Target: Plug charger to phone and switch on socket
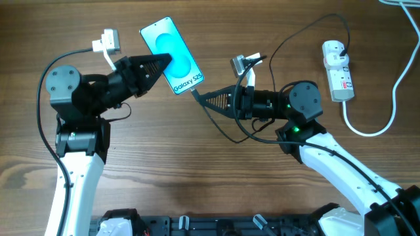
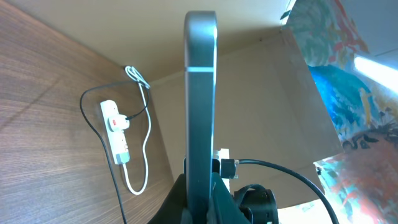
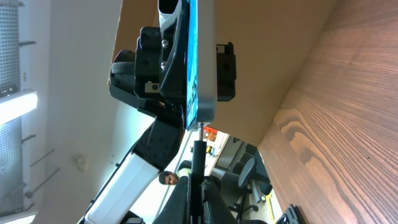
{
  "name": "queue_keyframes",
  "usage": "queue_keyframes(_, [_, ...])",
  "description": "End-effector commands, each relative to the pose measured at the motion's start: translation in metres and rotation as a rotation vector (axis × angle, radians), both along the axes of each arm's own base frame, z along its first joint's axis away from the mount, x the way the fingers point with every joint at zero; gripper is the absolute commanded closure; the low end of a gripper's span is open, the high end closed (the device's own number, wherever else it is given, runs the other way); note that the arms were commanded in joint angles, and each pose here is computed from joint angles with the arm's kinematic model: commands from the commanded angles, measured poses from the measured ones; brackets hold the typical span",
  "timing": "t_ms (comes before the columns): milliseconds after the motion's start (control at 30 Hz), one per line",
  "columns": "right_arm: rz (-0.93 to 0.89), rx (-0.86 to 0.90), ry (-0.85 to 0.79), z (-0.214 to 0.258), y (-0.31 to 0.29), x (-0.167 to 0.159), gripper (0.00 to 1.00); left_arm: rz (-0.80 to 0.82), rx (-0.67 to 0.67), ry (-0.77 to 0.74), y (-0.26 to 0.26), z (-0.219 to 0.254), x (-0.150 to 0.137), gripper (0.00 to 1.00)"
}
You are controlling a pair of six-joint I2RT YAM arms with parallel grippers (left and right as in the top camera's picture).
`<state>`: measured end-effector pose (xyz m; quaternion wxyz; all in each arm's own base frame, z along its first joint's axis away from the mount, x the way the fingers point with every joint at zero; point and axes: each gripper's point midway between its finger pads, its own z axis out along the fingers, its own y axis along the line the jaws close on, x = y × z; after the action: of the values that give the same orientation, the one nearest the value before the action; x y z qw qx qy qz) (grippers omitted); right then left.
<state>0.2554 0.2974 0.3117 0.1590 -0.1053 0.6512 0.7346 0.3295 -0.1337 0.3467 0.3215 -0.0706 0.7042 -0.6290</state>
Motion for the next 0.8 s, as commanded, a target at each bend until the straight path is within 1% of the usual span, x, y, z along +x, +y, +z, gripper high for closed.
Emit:
queue_keyframes(0, [-0.025, 0.014, -0.035, 0.0083, -0.0029, 0.0008, 0.95, -0.003, 0.011, -0.03, -0.0014, 0.0033, 0.0, 0.96])
queue_keyframes(633, [0.023, 0.003, -0.045, 0.0064, -0.0022, -0.0075, 0.95, -0.002, 0.012, -0.031, -0.0013, 0.0032, 0.0002, 0.96])
queue_keyframes(767, [0.006, 0.008, -0.045, 0.0073, -0.0024, -0.0046, 0.96, -0.003, 0.012, -0.03, -0.0013, 0.0032, 0.0001, 0.96])
